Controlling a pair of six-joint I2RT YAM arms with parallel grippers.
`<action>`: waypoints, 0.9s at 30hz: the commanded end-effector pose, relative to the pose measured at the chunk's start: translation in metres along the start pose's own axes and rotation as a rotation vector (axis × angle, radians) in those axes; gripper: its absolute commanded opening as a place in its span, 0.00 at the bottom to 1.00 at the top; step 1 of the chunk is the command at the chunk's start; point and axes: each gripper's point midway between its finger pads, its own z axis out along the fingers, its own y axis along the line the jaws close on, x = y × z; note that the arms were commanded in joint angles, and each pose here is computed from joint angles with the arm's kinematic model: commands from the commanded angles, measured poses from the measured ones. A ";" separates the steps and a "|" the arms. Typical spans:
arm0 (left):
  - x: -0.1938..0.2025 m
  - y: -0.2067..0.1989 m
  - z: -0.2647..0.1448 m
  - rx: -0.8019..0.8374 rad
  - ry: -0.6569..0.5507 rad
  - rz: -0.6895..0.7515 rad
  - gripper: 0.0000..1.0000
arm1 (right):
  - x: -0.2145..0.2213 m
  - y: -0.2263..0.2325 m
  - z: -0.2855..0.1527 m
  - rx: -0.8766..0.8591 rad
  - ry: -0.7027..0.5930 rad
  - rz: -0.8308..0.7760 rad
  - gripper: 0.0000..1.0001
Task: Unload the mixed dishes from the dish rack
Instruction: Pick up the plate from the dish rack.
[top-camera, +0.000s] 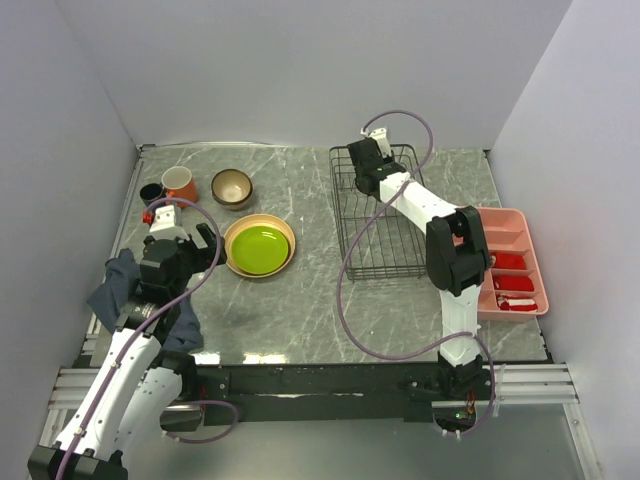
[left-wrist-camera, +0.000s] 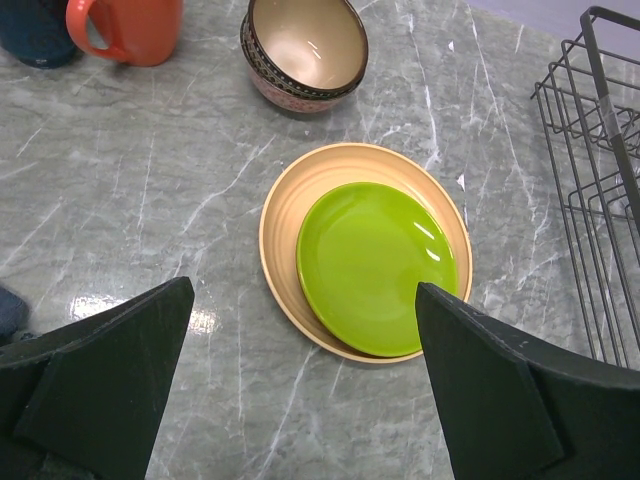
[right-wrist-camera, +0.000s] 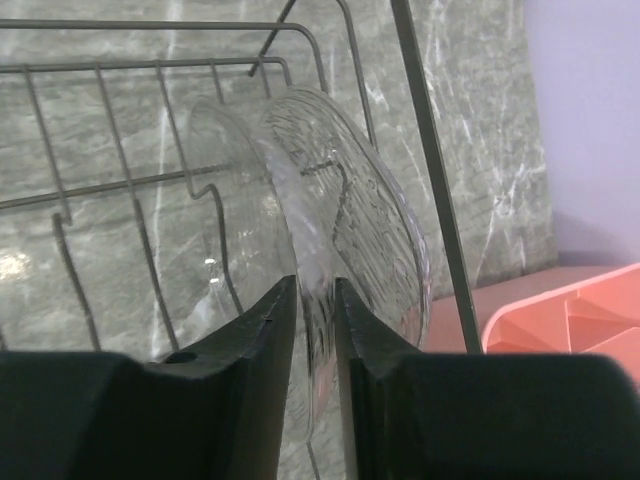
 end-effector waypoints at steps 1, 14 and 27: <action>-0.008 -0.003 0.002 0.013 -0.035 0.009 0.99 | -0.017 -0.017 0.001 0.095 -0.030 0.018 0.23; -0.008 -0.005 0.002 0.021 -0.039 0.010 0.99 | -0.046 -0.046 -0.031 0.246 -0.134 -0.044 0.08; -0.005 -0.007 0.003 0.035 -0.029 0.009 0.99 | -0.083 -0.070 -0.085 0.284 -0.241 -0.067 0.08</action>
